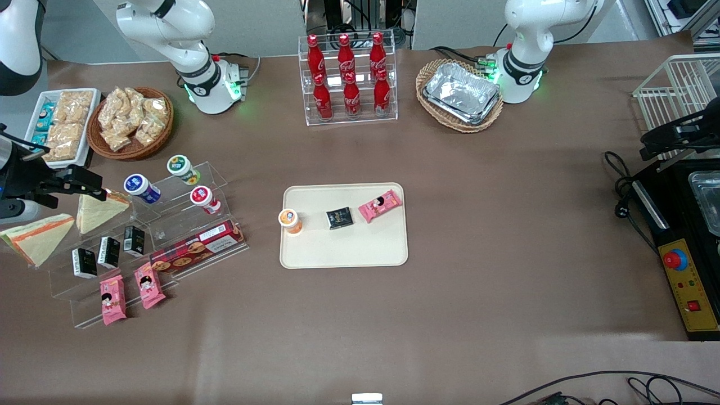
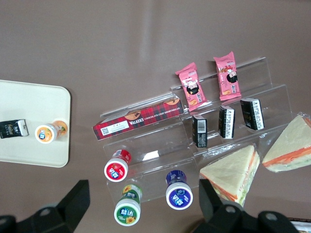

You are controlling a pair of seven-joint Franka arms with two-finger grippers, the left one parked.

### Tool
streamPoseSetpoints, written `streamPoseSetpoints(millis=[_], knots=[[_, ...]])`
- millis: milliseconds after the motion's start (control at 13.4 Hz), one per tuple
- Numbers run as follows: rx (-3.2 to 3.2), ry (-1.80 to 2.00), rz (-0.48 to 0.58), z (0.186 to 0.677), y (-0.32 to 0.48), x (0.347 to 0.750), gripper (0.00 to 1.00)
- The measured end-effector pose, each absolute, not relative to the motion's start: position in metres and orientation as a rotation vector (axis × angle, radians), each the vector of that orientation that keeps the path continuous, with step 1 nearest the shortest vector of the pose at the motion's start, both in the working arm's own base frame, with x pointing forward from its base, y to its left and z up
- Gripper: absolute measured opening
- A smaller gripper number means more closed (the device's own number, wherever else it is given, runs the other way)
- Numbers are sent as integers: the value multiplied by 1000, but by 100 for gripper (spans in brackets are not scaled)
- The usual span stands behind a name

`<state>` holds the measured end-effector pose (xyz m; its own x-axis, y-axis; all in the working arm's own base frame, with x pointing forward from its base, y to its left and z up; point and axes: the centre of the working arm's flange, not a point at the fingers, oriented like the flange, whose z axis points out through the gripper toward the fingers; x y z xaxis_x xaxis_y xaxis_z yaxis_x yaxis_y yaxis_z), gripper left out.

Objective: Place sandwich on tray

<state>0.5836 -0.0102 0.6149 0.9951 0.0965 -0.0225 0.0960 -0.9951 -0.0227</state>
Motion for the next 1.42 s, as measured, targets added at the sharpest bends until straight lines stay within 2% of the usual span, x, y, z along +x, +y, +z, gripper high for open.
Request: streamPoseSetpoints(millis=[524, 898, 1422], knots=[[-3182, -92, 30, 616, -34, 584, 100], [-3199, 116, -17, 616, -110, 580, 100], [-3161, 397, -2, 595, -203, 569, 100]])
